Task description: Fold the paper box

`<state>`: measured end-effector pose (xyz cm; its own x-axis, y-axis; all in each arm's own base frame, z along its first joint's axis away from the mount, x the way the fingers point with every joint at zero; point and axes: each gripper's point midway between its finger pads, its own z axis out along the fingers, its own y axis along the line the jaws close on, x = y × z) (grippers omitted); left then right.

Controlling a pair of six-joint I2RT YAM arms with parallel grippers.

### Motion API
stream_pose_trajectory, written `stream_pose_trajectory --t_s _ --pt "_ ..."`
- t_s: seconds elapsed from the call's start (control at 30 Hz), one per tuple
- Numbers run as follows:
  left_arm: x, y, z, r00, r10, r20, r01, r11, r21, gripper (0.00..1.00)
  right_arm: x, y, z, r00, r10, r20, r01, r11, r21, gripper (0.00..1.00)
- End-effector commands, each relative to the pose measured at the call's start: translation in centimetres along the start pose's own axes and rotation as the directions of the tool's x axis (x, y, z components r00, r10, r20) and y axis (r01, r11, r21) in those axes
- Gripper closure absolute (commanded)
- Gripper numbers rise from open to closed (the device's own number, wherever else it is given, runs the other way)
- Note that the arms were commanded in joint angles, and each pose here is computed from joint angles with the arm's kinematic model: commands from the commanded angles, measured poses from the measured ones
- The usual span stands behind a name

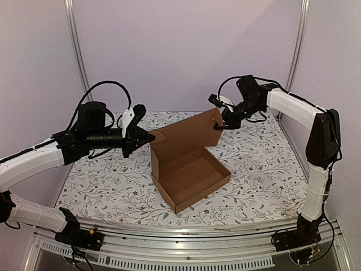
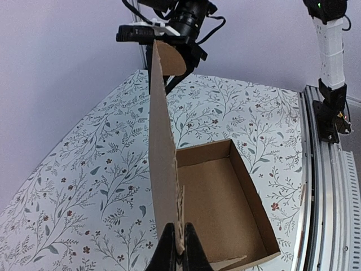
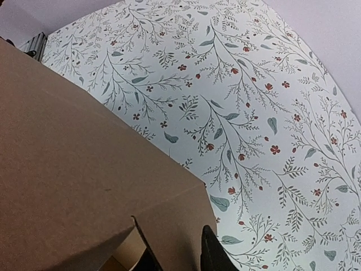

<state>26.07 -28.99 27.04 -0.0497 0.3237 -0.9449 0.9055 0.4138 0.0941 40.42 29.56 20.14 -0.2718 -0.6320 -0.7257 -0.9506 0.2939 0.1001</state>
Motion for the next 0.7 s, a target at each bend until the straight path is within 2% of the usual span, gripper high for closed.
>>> stream_pose_trajectory --t_s 0.0,0.13,0.17,0.23,0.37,0.5,0.67 --pt "1.0 0.6 0.2 0.998 -0.052 -0.038 0.052 0.999 -0.015 1.00 -1.2 -0.2 -0.8 0.995 0.097 0.007 -0.098 0.995 0.019 0.83" --pt "0.8 0.7 0.4 0.997 -0.071 -0.030 0.071 0.997 -0.009 1.00 -1.2 0.3 -0.3 0.978 0.207 -0.003 -0.207 0.978 -0.005 0.90" --pt "0.8 0.7 0.5 0.997 -0.076 -0.028 0.076 0.997 -0.008 1.00 -1.1 0.6 0.0 0.976 0.217 -0.012 -0.217 0.976 -0.015 0.90" --pt "0.9 0.7 0.6 0.996 -0.079 -0.031 0.079 0.997 -0.008 1.00 -0.7 1.4 0.3 0.977 0.211 -0.042 -0.212 0.977 -0.021 0.83" --pt "1.3 0.8 0.8 0.995 -0.083 -0.050 0.082 0.997 -0.012 1.00 0.6 0.9 0.3 0.982 0.163 -0.091 -0.161 0.986 0.033 0.72" --pt "1.4 1.1 1.0 0.993 -0.104 -0.058 0.103 0.995 -0.013 1.00 1.5 0.3 0.2 0.983 0.136 -0.126 -0.127 0.989 0.075 0.74" --pt "1.2 1.5 0.9 0.992 -0.117 -0.051 0.116 0.993 -0.026 1.00 2.2 -0.5 0.4 0.974 0.169 -0.151 -0.152 0.981 0.120 0.76"
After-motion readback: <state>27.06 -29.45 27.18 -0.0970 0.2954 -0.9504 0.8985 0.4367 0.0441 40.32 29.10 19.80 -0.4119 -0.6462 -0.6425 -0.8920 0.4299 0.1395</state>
